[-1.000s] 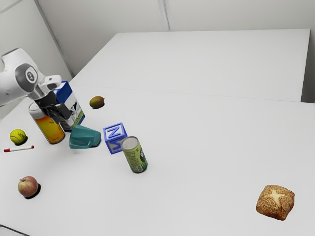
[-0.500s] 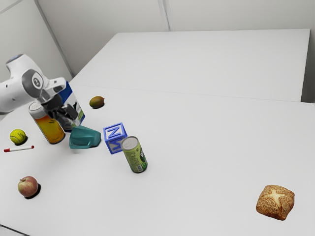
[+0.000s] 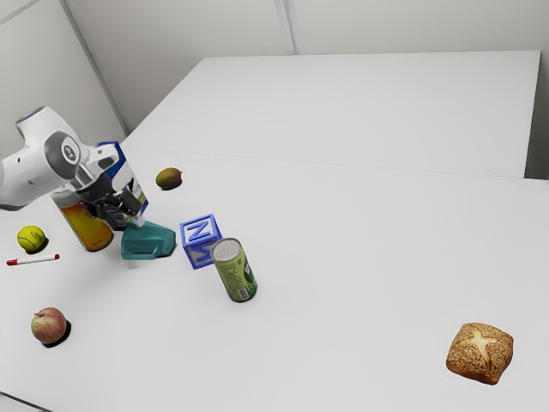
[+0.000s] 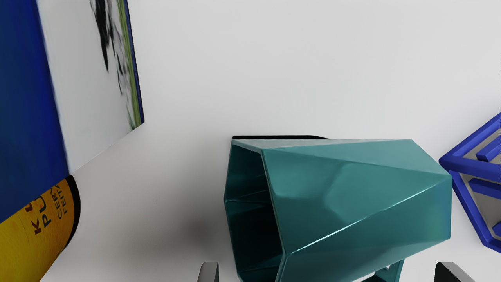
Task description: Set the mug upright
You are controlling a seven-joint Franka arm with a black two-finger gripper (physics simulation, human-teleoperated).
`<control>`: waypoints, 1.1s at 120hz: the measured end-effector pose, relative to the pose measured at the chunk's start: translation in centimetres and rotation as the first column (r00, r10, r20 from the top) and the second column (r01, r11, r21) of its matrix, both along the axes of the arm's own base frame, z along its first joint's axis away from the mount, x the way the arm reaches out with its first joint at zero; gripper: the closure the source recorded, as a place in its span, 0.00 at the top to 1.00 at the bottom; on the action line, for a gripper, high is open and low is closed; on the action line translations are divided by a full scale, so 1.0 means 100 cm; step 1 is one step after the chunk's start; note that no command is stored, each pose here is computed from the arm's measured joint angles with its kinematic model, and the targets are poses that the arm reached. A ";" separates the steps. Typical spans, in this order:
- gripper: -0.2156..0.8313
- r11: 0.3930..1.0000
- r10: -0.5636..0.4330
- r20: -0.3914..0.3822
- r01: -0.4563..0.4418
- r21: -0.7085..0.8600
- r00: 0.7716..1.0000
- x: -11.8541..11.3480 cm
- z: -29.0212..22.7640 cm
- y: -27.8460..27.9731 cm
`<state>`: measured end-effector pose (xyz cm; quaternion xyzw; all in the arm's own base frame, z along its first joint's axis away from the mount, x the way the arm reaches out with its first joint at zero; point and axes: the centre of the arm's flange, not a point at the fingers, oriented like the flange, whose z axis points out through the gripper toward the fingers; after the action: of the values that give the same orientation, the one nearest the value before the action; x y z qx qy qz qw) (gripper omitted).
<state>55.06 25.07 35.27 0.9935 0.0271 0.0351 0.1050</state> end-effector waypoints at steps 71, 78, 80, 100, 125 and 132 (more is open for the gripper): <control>0.79 0.995 -0.052 0.064 0.057 -0.085 0.997 0.005 -0.027 -0.003; 0.79 0.994 -0.053 0.067 0.059 -0.093 0.996 0.005 -0.030 -0.002; 0.79 0.994 -0.052 0.066 0.058 -0.096 0.996 0.004 -0.031 -0.002; 0.74 0.991 -0.052 0.073 0.061 -0.116 0.996 0.002 -0.034 0.001; 0.56 0.986 -0.062 0.105 0.077 -0.148 0.993 0.002 -0.029 0.003; 0.52 0.984 -0.068 0.118 0.086 -0.156 0.991 0.002 -0.024 0.003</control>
<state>55.22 25.33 32.83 0.9785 -0.0146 0.0847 0.1873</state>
